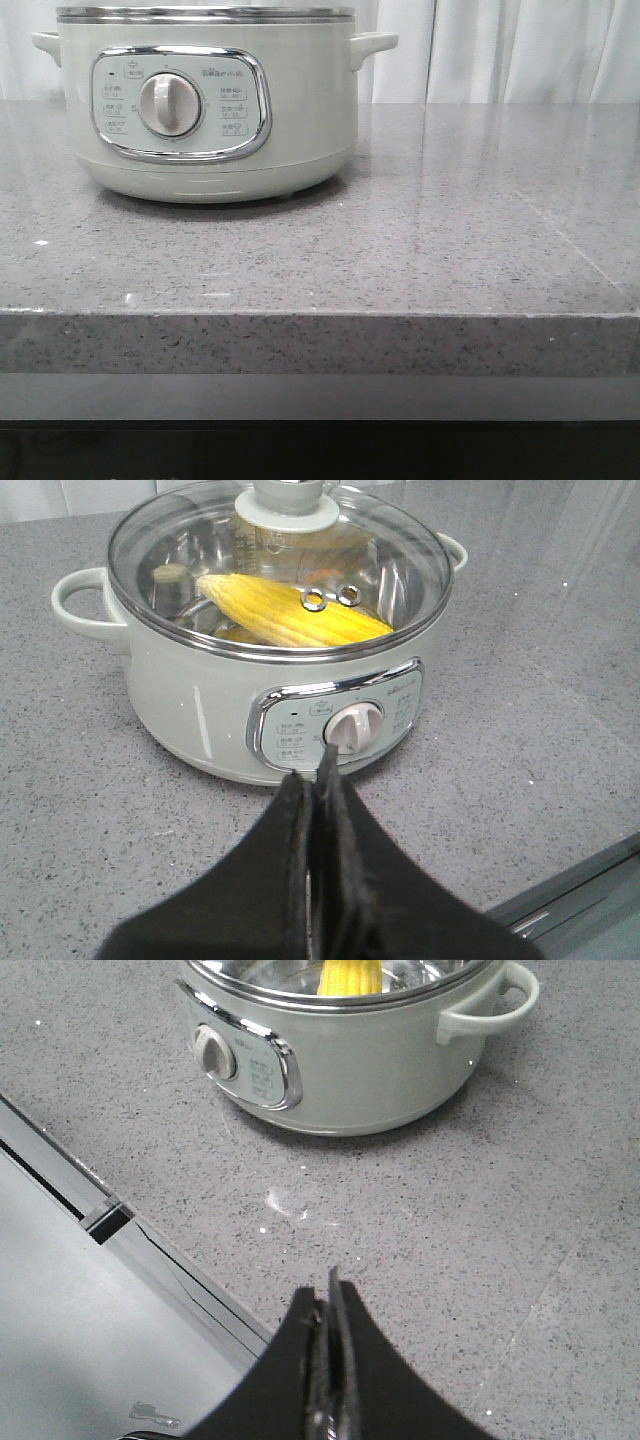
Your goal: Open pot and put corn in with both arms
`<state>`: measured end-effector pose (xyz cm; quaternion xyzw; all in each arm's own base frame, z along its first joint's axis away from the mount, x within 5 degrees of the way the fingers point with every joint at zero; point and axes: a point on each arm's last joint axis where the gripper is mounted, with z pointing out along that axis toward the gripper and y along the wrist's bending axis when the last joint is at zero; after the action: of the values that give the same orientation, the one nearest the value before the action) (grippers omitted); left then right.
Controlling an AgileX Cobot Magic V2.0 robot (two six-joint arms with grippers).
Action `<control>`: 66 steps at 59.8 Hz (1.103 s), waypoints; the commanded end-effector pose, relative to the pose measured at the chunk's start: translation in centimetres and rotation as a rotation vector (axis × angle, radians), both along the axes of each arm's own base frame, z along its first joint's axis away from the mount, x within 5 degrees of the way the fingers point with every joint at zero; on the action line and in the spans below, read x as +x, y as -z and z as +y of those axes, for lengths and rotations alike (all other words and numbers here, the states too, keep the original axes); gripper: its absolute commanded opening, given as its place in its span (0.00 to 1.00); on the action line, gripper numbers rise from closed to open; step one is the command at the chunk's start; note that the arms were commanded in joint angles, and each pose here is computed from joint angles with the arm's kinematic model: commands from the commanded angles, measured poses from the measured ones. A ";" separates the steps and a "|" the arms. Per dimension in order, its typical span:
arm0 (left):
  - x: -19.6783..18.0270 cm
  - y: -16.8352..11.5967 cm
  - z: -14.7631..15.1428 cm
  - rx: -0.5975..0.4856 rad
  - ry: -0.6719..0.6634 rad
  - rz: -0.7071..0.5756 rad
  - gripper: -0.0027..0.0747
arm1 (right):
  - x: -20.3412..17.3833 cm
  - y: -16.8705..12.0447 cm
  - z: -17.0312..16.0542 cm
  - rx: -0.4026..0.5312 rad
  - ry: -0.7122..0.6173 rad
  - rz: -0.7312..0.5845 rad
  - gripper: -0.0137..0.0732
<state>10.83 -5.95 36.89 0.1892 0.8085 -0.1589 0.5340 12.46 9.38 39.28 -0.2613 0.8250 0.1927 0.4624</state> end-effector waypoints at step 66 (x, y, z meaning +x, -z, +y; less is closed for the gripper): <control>-5.4 15.8 5.7 -0.190 -0.460 -0.479 0.01 | 0.0 -1.5 -0.2 0.046 0.010 -0.083 0.08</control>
<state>5.73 -0.40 19.95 -0.0076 0.7232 -0.0504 0.6887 12.46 9.37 39.26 -0.2617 0.8255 0.1922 0.4616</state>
